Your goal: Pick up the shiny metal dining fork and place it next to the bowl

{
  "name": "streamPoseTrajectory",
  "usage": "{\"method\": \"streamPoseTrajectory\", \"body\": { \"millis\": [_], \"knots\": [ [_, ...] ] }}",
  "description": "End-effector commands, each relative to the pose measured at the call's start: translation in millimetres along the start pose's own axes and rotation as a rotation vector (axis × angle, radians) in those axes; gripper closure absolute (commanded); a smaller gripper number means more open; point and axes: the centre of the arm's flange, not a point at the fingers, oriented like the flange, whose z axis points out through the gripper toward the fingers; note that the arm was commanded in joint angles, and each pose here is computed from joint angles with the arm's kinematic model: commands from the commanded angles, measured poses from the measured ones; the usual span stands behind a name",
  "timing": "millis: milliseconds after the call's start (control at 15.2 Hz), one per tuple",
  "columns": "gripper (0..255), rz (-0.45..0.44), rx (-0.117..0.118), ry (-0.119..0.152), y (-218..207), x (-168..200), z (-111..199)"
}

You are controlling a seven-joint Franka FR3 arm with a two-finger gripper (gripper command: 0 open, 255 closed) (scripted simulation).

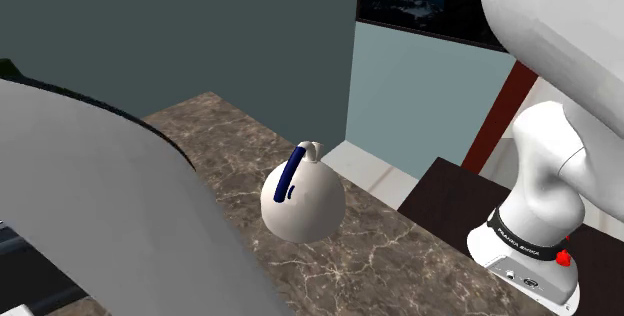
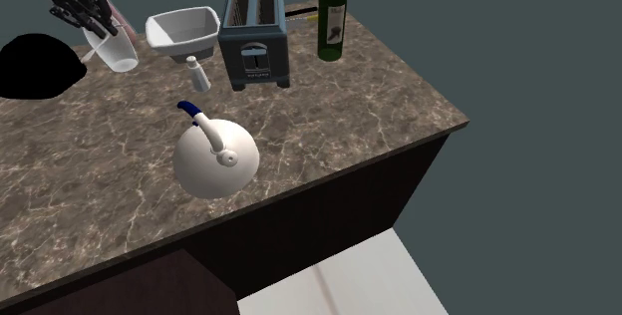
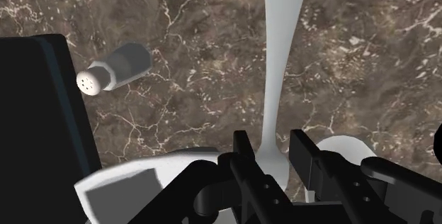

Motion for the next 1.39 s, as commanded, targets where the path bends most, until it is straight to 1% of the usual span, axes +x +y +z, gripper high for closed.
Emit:
{"method": "streamPoseTrajectory", "body": {
  "millis": [0, 1320],
  "knots": [
    [255, 0.002, -0.001, 0.000, -10.2, 5.4, 2.1],
    [255, 0.002, -0.001, 0.000, -33.4, -10.4, 103.9]
  ]
}}
